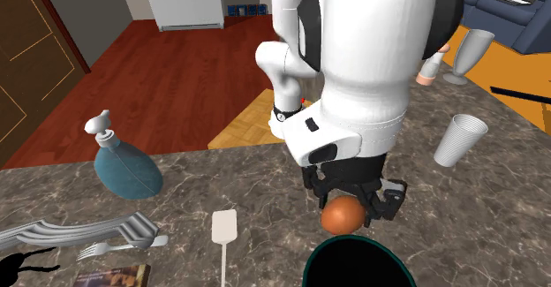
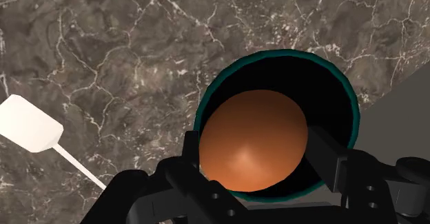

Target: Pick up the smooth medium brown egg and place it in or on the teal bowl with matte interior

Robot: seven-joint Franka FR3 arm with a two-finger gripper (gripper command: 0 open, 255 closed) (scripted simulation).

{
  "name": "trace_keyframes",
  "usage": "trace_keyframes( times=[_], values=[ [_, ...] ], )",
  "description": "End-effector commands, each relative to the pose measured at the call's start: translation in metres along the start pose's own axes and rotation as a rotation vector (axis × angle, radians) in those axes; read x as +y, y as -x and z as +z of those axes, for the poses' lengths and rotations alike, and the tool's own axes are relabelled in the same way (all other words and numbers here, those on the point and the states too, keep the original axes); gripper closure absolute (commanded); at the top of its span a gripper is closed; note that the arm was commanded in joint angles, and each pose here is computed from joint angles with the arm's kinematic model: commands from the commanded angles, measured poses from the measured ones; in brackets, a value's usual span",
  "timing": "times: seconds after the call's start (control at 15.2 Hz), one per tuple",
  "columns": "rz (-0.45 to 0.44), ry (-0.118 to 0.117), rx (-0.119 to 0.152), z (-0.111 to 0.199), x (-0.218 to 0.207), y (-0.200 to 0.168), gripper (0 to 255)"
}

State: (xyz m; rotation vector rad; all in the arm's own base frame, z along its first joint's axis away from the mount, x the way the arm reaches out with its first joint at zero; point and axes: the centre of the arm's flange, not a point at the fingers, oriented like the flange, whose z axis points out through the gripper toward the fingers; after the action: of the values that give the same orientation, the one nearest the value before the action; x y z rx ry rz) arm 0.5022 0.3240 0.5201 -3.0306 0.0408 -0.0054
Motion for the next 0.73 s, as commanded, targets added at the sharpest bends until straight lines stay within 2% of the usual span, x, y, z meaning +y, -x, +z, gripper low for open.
trace_keyframes(
  times=[0.0, 0.33, 0.66],
  values=[
    [0.002, -0.001, 0.001, 0.000, -0.022, -0.014, 255],
    [0.002, -0.001, 0.001, 0.002, -0.078, -0.047, 255],
    [0.002, -0.001, 0.001, 0.029, -0.075, -0.047, 255]
  ],
)
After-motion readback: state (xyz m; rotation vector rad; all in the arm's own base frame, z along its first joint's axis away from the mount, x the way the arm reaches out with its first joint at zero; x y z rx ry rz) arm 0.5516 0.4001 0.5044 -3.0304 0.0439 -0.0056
